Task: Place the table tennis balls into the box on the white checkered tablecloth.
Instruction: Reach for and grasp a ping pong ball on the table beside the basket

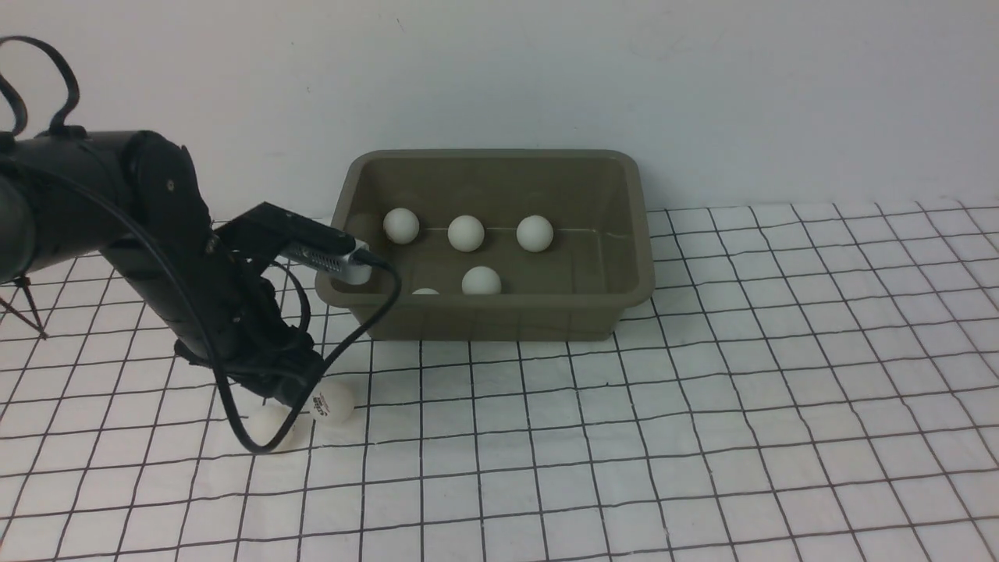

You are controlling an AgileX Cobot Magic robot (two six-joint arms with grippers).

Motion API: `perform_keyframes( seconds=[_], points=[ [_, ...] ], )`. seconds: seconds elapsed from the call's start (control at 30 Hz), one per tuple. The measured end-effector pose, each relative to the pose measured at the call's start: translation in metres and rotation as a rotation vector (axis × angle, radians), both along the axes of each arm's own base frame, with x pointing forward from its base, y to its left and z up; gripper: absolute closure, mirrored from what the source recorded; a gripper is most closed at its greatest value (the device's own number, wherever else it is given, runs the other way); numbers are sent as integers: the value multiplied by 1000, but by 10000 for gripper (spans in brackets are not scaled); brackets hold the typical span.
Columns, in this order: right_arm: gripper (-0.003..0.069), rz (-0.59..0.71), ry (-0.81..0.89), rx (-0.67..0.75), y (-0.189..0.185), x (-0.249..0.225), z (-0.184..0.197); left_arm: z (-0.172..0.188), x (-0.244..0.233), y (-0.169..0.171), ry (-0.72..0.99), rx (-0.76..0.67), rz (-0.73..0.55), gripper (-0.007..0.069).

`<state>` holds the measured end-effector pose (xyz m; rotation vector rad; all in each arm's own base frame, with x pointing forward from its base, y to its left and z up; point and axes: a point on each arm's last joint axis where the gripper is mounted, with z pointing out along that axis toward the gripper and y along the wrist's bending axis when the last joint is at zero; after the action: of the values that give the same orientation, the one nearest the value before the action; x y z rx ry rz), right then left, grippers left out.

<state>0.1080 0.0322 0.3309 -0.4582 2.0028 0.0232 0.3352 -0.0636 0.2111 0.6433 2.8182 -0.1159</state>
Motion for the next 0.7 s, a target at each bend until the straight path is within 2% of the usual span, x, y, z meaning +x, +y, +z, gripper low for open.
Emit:
perform_keyframes(
  seconds=[0.33,0.7],
  points=[
    [675,2,6,13,1,0,0,-33,9,1,67,39,-13,188],
    [676,2,5,14,1,0,0,-49,12,2,106,63,-22,185]
  ],
)
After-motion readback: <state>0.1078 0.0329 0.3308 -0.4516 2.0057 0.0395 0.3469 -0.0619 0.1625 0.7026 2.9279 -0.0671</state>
